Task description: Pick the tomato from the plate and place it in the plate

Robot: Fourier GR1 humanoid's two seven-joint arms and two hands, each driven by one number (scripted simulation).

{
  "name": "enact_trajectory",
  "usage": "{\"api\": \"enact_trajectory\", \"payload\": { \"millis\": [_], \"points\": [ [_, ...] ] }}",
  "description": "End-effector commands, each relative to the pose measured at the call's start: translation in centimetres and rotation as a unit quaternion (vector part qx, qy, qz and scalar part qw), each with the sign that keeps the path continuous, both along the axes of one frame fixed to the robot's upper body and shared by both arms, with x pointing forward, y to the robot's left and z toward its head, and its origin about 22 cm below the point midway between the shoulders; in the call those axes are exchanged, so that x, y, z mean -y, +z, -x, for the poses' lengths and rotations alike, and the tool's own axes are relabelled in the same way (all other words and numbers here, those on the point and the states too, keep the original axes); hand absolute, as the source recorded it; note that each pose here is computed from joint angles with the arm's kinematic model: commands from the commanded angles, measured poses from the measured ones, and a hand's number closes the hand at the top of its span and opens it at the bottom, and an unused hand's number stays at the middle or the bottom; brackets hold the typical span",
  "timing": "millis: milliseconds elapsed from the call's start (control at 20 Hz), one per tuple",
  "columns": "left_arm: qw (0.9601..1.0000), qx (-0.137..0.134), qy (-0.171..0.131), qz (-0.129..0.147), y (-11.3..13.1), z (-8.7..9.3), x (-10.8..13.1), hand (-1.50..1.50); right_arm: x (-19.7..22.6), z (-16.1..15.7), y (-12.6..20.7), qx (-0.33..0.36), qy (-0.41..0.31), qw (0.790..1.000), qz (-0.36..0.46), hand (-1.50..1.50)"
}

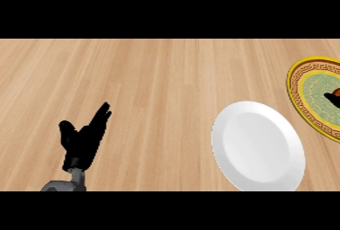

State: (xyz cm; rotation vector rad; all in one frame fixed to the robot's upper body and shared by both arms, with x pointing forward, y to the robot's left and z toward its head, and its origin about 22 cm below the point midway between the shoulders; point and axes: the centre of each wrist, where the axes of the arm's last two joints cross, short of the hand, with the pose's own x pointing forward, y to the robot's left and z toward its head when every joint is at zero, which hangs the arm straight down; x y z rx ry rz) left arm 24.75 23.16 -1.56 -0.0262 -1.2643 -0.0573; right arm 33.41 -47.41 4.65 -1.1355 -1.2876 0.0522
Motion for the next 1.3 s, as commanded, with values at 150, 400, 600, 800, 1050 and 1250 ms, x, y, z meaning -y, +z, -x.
{"api": "enact_trajectory", "payload": {
  "millis": [150,400,600,800,1050,1250],
  "points": [
    [0.9997,-0.023,-0.006,0.002,-0.8,0.2,0.4,0.00,-1.1,-0.6,-1.4,0.109,0.043,0.991,-0.059,-1.50],
    [0.9997,-0.023,-0.001,0.002,-0.9,0.2,0.4,0.00,1.4,0.4,0.3,0.206,0.025,0.973,-0.103,-1.50],
    [0.9995,-0.031,0.009,0.007,-1.8,0.8,0.9,0.00,4.5,2.9,1.0,0.203,0.017,0.966,-0.161,-1.50],
    [0.9993,-0.031,0.017,0.003,-2.7,1.1,-0.4,0.00,5.6,5.2,-0.7,0.200,0.073,0.957,-0.197,-1.50],
    [0.9990,-0.036,0.024,0.006,-1.3,0.7,-0.4,0.00,8.9,9.7,-0.6,0.174,0.126,0.953,-0.216,-1.50],
    [0.9991,-0.039,0.013,0.005,-2.4,1.9,-1.0,0.00,9.4,12.0,-2.2,0.151,0.153,0.954,-0.211,-1.50]
  ]
}}
